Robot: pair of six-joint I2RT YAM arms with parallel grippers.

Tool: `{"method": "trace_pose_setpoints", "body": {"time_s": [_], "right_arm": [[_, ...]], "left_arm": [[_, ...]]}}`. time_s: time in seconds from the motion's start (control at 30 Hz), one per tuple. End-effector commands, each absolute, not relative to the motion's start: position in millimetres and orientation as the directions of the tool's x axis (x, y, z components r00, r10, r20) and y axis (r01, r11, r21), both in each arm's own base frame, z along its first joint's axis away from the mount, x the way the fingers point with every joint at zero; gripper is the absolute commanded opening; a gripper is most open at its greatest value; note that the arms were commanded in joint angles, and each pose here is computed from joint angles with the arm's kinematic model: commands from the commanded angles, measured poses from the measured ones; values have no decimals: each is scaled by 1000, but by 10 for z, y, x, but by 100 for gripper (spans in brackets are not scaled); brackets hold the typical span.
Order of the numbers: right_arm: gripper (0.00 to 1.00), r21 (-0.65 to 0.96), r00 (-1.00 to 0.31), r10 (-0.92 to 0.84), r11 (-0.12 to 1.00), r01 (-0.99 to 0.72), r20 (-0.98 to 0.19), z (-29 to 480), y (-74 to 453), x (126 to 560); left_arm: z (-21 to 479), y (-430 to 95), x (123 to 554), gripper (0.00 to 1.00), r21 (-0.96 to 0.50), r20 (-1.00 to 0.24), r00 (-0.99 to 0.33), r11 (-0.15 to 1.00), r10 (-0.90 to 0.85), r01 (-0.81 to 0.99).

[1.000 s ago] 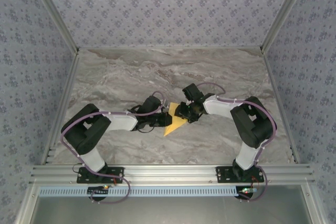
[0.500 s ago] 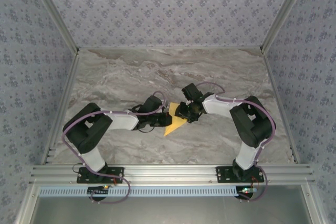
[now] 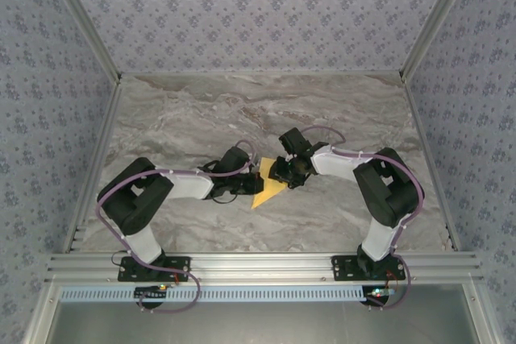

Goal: Fold a paper plane with a square sheet of paper (pick it up from the middle)

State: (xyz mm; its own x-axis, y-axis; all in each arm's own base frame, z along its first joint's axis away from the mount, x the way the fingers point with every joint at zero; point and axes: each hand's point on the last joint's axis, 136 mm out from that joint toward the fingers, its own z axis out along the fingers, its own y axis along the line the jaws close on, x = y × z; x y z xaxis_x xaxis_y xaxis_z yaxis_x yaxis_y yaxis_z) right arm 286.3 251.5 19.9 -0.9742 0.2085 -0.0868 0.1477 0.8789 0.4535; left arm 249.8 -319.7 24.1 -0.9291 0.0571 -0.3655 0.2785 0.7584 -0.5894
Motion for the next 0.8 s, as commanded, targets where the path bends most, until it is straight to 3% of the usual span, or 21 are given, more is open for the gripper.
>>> {"method": "trace_pose_setpoints", "body": {"time_s": [0.0, 0.13, 0.27, 0.53, 0.77], "right_arm": [[35, 311, -976, 217, 930, 197, -31, -51, 2191, 2626], [32, 438, -974, 190, 891, 118, -125, 349, 2340, 2799], [18, 533, -969, 128, 846, -4, -210, 621, 2506, 2873], [3, 632, -977, 34, 767, -110, -211, 587, 2801, 2867], [0, 631, -981, 2, 766, -123, -195, 426, 2884, 2934]], "left_arm": [[160, -3170, 2474, 2, -561, -348, -934, 780, 85, 279], [133, -3153, 2451, 0, -556, -338, -937, 784, 91, 276], [138, -3155, 2453, 0, -556, -339, -936, 783, 92, 278], [153, -3169, 2457, 0, -558, -338, -936, 781, 96, 281], [178, -3185, 2472, 0, -557, -341, -935, 780, 99, 286]]}}
